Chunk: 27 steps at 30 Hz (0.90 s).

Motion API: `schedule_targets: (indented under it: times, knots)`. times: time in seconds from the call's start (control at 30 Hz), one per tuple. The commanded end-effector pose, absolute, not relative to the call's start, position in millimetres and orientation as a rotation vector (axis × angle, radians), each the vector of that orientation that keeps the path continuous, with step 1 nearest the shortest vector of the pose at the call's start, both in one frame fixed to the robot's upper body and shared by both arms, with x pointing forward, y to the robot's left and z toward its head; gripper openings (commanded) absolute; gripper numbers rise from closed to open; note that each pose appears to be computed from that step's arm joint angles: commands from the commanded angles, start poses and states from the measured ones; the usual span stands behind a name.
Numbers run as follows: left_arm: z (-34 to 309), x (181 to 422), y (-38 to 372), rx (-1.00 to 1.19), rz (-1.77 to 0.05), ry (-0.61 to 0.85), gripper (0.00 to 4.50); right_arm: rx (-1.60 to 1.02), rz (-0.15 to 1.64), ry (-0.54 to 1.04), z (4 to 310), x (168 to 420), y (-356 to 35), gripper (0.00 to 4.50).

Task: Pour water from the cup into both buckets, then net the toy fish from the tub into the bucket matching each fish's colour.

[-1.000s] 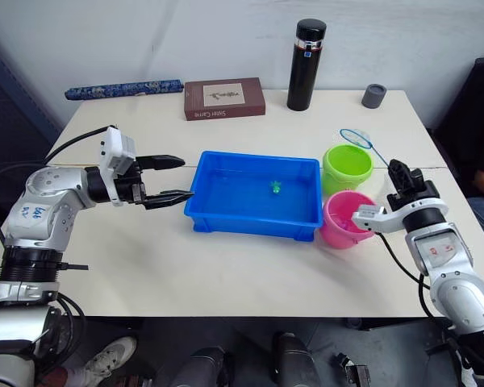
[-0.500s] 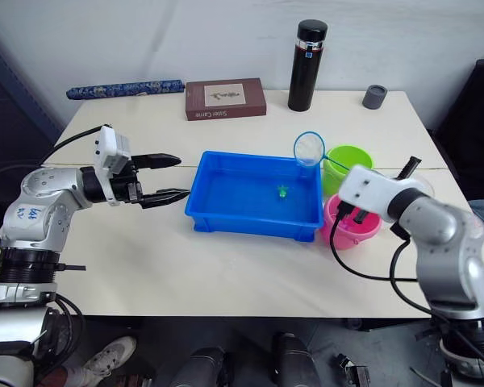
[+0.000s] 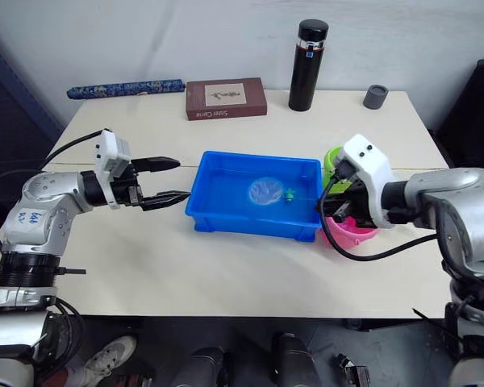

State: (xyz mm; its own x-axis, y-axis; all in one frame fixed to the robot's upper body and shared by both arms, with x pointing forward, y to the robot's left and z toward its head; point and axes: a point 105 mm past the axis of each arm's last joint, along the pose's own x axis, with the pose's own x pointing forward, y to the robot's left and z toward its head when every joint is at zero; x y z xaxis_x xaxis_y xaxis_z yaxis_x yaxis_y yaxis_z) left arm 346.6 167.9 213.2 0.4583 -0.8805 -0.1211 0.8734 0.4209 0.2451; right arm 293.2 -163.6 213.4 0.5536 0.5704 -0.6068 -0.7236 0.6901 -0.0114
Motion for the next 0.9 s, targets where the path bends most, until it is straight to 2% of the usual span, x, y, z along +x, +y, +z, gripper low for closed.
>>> schedule_targets:
  times: [0.03, 0.4, 0.7, 0.9]
  knots:
    - [225, 342, 168, 0.301, -1.096, -0.076, 4.45, -0.236, 0.76, 0.679, 204, 299, -162, 0.0]
    - [224, 341, 167, 0.294, -1.093, -0.074, 4.45, -0.041, 0.671, 0.826, 192, 323, -153, 0.0]
    - [223, 339, 167, 0.288, -1.084, -0.074, 4.45, 0.024, 0.616, 0.984, 182, 316, -152, 0.0]
    - [222, 338, 169, 0.285, -1.077, -0.071, 4.45, 0.032, 0.492, 0.996, 181, 320, -168, 0.0]
